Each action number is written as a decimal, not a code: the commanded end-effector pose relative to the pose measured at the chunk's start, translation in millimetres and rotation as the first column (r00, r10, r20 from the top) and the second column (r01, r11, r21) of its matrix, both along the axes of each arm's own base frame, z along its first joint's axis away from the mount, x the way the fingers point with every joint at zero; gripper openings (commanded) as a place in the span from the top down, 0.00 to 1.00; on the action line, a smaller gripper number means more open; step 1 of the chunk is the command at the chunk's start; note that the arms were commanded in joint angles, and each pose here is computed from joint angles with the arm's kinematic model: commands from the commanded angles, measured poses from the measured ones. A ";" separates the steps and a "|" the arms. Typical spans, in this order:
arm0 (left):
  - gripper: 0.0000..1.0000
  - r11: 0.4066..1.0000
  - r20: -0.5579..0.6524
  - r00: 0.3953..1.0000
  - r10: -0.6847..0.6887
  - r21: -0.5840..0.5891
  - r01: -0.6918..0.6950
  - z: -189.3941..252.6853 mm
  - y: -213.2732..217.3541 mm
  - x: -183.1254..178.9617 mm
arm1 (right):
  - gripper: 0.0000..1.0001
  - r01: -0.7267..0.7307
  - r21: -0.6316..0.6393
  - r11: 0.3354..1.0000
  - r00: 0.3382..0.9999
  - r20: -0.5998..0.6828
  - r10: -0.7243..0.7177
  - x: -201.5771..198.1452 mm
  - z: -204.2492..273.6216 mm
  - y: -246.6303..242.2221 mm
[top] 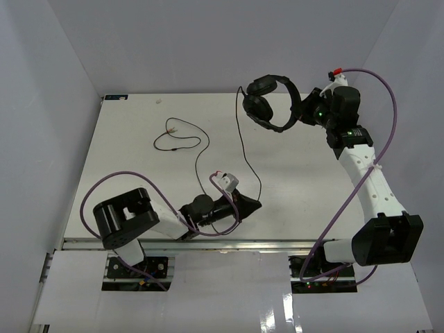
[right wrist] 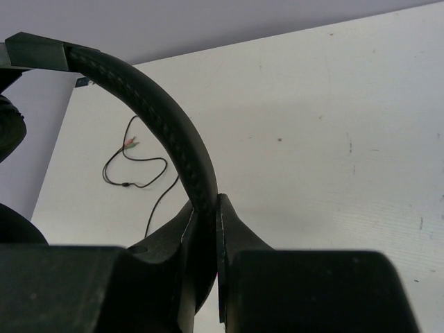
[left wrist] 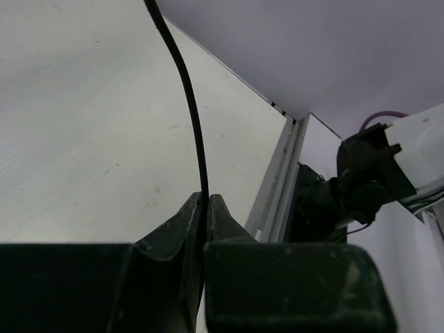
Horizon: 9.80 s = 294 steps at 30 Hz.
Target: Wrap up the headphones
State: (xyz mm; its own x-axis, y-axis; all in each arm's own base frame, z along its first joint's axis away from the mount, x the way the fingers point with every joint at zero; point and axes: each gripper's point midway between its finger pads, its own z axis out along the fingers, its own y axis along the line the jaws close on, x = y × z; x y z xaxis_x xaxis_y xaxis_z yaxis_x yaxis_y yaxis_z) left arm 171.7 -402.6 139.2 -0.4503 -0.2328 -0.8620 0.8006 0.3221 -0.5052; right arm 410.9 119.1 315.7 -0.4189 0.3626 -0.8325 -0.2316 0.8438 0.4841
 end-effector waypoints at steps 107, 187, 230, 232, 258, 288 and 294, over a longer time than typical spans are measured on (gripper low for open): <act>0.84 0.977 -0.084 0.993 -0.088 0.189 0.103 270.8 54.2 173.0 | 0.92 -0.009 -0.607 0.795 0.870 0.387 0.305 -87.8 4.9 42.0; 0.32 0.954 0.052 0.953 -0.297 0.047 0.295 7.6 6.6 -87.4 | 0.92 -0.188 -0.422 0.887 0.910 0.265 0.319 -57.1 31.7 50.3; 0.96 0.906 0.071 0.907 -0.416 -0.050 0.420 296.0 -25.7 -29.8 | 0.92 -0.071 -0.573 0.817 0.903 0.311 0.297 -65.2 -12.0 33.7; 0.96 0.884 0.033 0.884 -0.466 -0.017 0.467 299.0 -21.0 -30.7 | 0.92 -0.024 -0.607 0.794 0.900 0.332 0.281 -64.6 -9.2 25.0; 0.98 0.932 0.051 0.988 -0.145 0.342 0.119 272.8 47.5 135.0 | 0.92 -0.197 -0.833 0.518 0.745 0.217 0.631 -109.3 -62.4 37.1; 1.00 0.930 -0.209 0.973 0.098 0.366 -0.015 103.4 122.8 226.1 | 0.92 -0.435 -0.619 0.654 0.600 0.342 0.723 -157.8 44.3 83.9; 1.00 0.943 -0.233 0.969 0.084 0.332 -0.002 84.3 125.1 207.3 | 0.92 -0.405 -0.570 0.715 0.642 0.380 0.666 -148.9 71.2 79.4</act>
